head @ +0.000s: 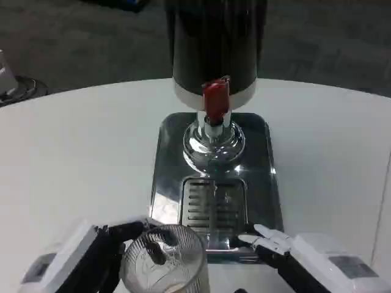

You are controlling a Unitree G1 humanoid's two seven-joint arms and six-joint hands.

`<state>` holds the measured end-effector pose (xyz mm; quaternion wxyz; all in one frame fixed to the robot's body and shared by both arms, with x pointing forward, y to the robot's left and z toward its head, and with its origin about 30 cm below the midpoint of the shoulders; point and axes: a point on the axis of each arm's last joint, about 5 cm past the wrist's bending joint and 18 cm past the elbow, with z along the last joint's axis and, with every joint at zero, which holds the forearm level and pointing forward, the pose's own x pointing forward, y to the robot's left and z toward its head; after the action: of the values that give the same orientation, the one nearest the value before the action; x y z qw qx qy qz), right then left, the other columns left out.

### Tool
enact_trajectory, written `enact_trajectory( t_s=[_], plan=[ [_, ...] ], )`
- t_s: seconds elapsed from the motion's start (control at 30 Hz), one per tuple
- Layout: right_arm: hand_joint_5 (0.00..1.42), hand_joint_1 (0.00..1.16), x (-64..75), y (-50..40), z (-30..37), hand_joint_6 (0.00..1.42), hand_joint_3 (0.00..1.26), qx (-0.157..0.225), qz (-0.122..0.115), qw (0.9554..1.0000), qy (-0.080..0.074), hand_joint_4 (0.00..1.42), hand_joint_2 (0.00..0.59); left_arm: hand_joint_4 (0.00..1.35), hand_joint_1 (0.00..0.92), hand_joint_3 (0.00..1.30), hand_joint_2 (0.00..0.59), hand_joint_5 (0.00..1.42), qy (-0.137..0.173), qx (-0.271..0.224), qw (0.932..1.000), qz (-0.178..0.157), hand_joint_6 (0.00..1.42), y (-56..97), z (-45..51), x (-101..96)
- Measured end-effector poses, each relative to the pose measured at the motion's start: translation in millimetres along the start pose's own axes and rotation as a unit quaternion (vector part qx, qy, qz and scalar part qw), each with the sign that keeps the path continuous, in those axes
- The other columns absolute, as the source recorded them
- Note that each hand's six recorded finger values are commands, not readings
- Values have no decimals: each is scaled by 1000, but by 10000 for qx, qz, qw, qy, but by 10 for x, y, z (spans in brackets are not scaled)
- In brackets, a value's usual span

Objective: Grasp the cup under the faucet to collect the drink, then remove the cup.

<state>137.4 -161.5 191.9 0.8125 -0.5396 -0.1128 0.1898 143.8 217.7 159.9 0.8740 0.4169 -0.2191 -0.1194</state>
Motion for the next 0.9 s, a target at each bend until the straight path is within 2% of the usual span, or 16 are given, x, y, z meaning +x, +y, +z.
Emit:
enact_trajectory(
  t_s=[0.57,0.73,0.9],
  plan=[
    [75,368,12,-18,-1,112,187,-4,-10,10000,-1,54,446,1144,502,1000,37,1326,-125,47,9999,86,1424,30,1,71],
    [75,368,13,-22,-3,112,187,6,-26,10000,9,54,446,1144,502,1000,37,1326,-214,98,9995,186,1424,66,-26,165],
    [75,368,10,-29,-14,113,187,15,-45,10000,65,59,446,1144,502,1000,37,1326,-79,176,9994,298,1424,120,-104,195]
  ],
)
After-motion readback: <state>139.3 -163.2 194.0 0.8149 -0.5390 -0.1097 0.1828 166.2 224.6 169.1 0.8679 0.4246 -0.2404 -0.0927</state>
